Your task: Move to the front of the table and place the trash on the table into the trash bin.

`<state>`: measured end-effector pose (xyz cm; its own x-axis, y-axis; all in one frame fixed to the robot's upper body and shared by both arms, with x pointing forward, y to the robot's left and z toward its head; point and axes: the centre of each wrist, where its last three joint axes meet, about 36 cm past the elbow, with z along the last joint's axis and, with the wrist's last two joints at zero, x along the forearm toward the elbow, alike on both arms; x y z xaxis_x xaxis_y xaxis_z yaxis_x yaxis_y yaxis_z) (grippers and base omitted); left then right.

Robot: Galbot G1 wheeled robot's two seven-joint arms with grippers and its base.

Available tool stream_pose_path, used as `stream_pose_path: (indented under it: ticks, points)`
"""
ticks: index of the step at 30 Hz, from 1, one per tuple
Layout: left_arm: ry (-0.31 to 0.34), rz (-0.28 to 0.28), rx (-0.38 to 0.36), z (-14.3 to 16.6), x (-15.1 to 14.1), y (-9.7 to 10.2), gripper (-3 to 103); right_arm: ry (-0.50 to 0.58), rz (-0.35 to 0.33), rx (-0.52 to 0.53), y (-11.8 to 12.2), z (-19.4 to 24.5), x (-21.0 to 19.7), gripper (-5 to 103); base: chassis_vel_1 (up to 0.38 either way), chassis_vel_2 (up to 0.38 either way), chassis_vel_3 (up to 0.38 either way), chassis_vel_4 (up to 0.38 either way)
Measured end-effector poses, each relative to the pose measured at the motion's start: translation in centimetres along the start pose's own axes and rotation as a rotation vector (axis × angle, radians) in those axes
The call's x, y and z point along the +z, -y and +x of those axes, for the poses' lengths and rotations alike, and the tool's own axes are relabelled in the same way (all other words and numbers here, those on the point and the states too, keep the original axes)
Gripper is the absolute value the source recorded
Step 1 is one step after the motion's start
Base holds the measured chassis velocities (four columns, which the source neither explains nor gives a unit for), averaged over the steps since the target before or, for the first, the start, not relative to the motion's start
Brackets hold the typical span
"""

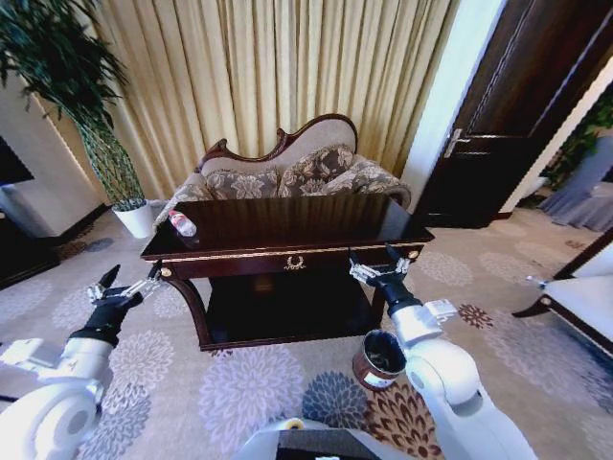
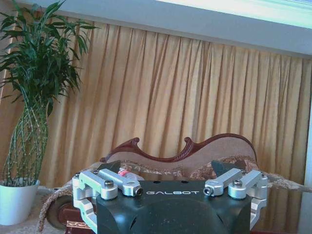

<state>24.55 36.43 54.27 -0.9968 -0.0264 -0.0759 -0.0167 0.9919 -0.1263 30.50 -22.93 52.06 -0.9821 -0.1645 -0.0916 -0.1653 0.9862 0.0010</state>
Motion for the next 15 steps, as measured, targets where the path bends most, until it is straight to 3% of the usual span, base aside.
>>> stream_pose_path:
  ticks: [8,15]
  points:
    - [0.006,-0.006,0.000,-0.04,-0.15,-0.08,100,-0.003,0.005,-0.001,-0.18,-0.06,0.42,100,-0.089,0.086,0.090,-0.077]
    - [0.008,-0.006,0.001,-0.04,-0.17,-0.05,100,-0.005,0.006,-0.007,-0.35,0.03,0.71,100,-0.205,0.185,0.216,-0.216]
